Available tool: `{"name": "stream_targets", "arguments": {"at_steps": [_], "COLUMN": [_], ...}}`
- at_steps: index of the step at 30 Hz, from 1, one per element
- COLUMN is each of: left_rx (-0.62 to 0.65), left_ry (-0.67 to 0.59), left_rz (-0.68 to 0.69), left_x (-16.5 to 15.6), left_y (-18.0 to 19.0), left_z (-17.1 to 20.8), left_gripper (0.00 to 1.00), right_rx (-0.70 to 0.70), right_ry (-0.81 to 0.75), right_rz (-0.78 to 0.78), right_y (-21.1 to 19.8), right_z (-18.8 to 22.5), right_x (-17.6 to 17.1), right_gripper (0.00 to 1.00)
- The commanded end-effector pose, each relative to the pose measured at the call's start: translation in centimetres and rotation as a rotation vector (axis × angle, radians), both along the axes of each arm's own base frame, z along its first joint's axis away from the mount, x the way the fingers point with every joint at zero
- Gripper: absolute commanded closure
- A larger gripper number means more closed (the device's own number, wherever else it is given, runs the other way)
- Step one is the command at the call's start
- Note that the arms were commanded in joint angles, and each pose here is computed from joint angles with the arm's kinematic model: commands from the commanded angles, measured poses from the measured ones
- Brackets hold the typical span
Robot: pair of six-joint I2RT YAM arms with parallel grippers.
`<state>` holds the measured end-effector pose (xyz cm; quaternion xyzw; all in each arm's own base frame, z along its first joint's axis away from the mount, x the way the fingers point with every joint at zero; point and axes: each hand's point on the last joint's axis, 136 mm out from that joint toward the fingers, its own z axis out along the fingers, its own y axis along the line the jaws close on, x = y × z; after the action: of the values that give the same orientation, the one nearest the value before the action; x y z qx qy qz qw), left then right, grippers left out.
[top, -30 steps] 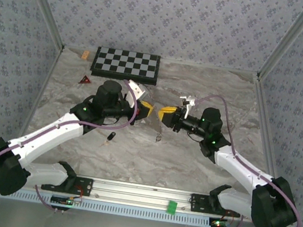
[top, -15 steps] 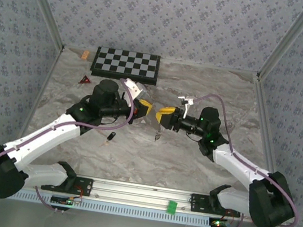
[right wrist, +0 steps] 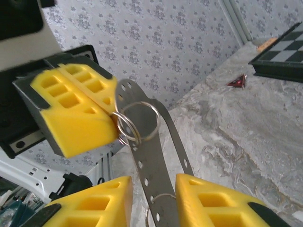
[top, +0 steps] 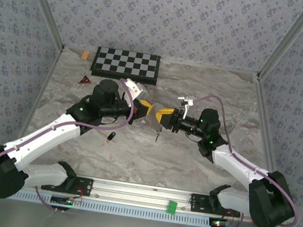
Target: Put the keys on the keyring
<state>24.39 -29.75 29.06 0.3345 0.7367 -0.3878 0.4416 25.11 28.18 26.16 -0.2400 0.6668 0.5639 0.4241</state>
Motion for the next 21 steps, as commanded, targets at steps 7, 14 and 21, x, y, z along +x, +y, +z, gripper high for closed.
{"name": "stream_targets", "arguments": {"at_steps": [7,14,21], "left_rx": [-0.051,-0.05,-0.051], "left_ry": [-0.048,-0.035,-0.031], "left_rz": [-0.046,-0.057,-0.073], "left_x": [-0.5,-0.6,-0.7], "left_y": [-0.3,-0.5,-0.8], "left_z": [2.7,2.5,2.5], "left_gripper": [1.0,1.0,1.0], "right_rx": [0.039,0.041,0.023], "right_ry": [-0.106,-0.117,-0.107], "right_rz": [0.023,0.042,0.066], "right_y": [0.3,0.7,1.3], "right_z": [3.8,4.4,4.1], "right_x": [0.1,0.0,0.0], "right_gripper": [0.72,0.75,0.76]}}
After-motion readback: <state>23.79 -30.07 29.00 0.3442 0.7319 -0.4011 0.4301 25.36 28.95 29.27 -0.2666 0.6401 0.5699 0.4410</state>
